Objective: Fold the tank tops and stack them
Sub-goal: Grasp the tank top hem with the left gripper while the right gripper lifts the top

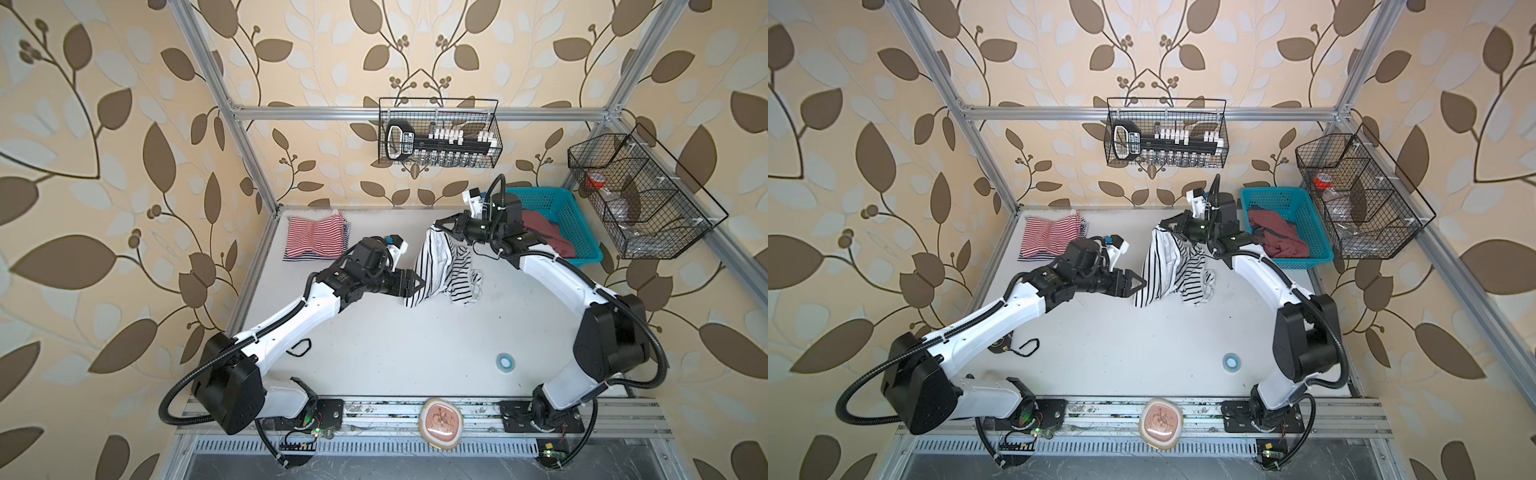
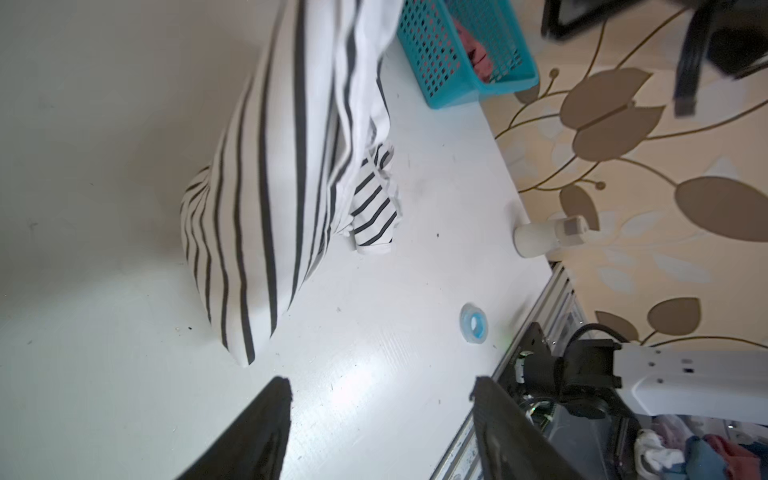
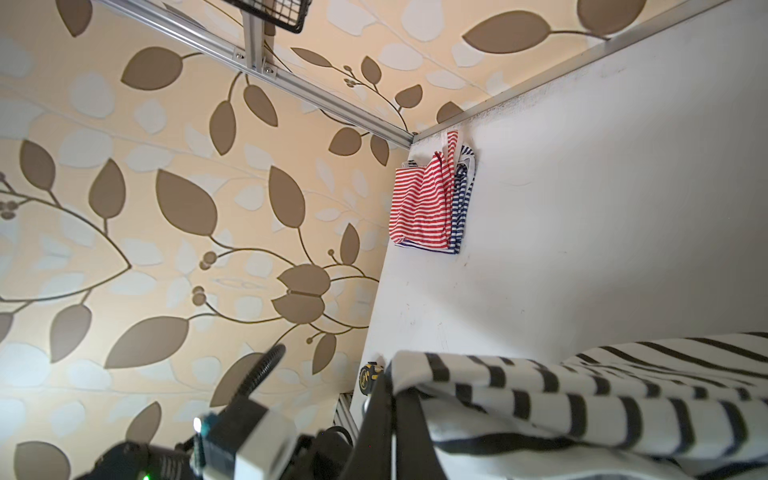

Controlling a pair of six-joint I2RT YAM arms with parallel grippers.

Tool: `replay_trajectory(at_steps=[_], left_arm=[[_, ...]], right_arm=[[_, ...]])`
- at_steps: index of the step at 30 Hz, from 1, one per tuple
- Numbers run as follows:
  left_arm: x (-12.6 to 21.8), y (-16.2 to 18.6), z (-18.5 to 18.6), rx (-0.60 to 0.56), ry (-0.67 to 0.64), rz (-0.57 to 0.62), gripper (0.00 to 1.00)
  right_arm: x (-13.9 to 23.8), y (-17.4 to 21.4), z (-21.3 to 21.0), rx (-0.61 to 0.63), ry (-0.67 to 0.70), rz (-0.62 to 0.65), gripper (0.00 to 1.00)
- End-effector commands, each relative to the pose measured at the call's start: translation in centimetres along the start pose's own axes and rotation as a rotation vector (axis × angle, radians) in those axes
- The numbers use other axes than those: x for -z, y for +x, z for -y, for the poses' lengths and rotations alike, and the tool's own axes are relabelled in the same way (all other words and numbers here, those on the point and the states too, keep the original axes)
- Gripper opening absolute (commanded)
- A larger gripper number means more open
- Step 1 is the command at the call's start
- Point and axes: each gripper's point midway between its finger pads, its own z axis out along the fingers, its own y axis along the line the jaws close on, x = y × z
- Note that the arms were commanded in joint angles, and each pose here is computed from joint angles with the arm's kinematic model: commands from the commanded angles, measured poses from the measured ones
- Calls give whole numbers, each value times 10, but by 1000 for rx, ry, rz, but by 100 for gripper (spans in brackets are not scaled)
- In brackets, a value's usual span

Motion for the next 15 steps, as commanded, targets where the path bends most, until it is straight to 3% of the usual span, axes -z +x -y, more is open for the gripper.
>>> replay_trajectory(at_steps=[1, 5, 10, 15], left_arm=[[-18, 20, -12, -56, -119, -124, 66], [-43, 45, -26, -74, -206, -251, 61], [-69, 56, -28, -115, -262, -314, 54], [-91, 50, -45, -60, -346, -307, 35]], right_arm=[[-14, -30, -16, -56, -114, 48, 0], [-32, -47, 1, -107, -132, 77, 0], [-42, -61, 21, -134, -121, 105, 0], [-44, -63, 29, -149, -123, 105, 0]])
